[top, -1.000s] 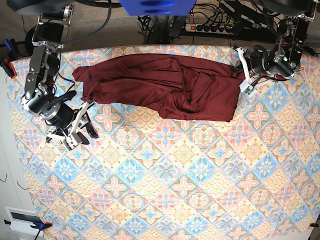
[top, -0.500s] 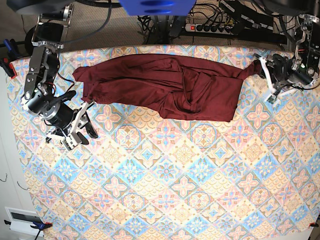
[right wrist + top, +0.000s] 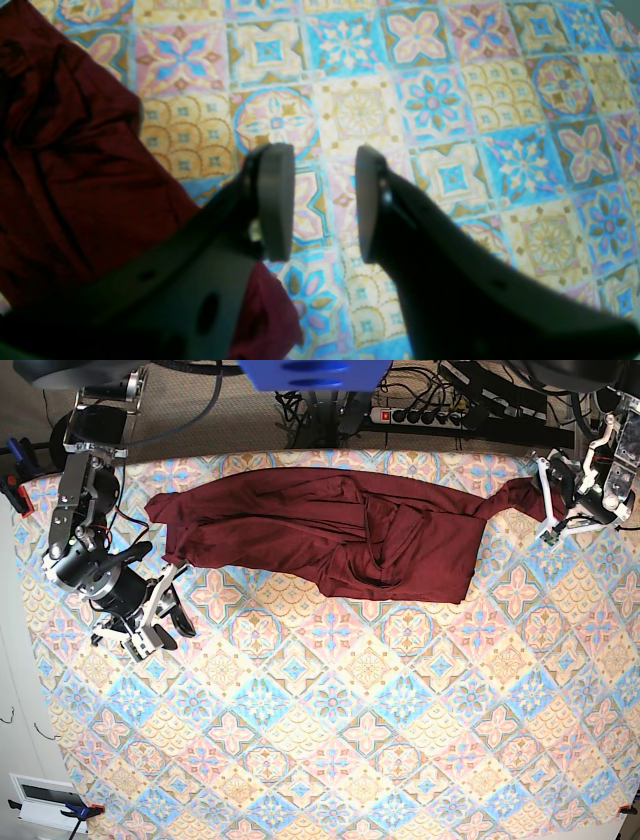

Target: Layout the t-shirt on the table in an organized manner, then fold the t-shirt properly

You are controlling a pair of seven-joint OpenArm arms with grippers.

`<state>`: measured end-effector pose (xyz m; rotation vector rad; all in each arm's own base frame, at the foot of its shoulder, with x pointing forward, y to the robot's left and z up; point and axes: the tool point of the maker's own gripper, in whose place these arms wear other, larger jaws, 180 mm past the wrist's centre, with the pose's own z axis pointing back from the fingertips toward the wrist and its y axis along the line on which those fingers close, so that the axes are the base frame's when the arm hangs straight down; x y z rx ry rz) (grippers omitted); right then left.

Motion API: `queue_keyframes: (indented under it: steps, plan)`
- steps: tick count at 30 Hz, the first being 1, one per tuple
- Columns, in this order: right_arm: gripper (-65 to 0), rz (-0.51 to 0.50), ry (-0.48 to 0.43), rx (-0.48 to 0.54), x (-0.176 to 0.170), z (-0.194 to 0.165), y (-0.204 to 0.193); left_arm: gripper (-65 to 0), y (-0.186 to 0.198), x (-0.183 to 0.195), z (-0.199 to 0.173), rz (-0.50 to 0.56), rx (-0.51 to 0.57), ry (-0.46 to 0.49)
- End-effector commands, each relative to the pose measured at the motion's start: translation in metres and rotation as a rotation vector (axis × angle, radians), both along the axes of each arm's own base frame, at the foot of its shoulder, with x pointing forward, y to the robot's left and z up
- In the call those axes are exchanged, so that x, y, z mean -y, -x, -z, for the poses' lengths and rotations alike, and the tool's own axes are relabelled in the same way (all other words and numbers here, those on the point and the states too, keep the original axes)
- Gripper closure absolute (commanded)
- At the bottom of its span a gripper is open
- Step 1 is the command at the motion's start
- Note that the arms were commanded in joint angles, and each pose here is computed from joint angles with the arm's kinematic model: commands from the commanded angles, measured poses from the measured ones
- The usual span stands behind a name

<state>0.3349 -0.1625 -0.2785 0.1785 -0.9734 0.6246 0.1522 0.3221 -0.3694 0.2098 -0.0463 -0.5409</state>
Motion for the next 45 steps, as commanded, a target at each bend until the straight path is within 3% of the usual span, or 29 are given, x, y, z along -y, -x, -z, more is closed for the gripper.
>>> queue_keyframes:
  steps: [1, 7, 19, 25, 30, 37, 39, 41, 45]
  plan:
    - [-19.6, -0.01, -0.009, 0.055, -0.001, -0.017, -0.006, -40.9, -0.009, -0.008, -0.01, 0.014, 0.026, -0.032]
    - [-19.6, -0.01, -0.009, 0.055, -0.001, -0.017, -0.006, -51.0, -0.01, -0.009, -0.011, 0.011, 0.028, -0.035]
    - [-19.6, -0.012, -0.009, 0.053, -0.001, -0.016, -0.006, -53.8, -0.016, -0.031, 0.004, 0.054, 0.088, -0.173]
    - [-19.6, -0.011, -0.008, 0.051, -0.001, -0.016, -0.006, -53.6, -0.018, -0.024, 0.032, 0.025, 0.065, -0.18]
    - [-19.6, -0.012, -0.008, 0.053, -0.001, -0.016, -0.006, -53.3, -0.029, -0.011, 0.045, 0.072, 0.082, -0.178]
    - [-19.6, -0.009, -0.008, 0.054, 0.0, -0.017, -0.006, -52.8, -0.016, -0.007, 0.064, 0.046, 0.042, -0.155]
    - [-19.6, -0.009, -0.008, 0.054, 0.0, -0.017, -0.006, -50.5, -0.011, 0.002, 0.069, 0.063, 0.025, -0.138]
    - [-19.6, -0.01, -0.008, 0.055, -0.001, -0.017, -0.006, -43.1, -0.002, 0.014, 0.078, 0.103, -0.012, -0.118]
    - [-19.6, -0.009, -0.009, 0.052, 0.0, -0.016, -0.006, -20.7, 0.007, 0.027, 0.084, 0.129, -0.05, -0.071]
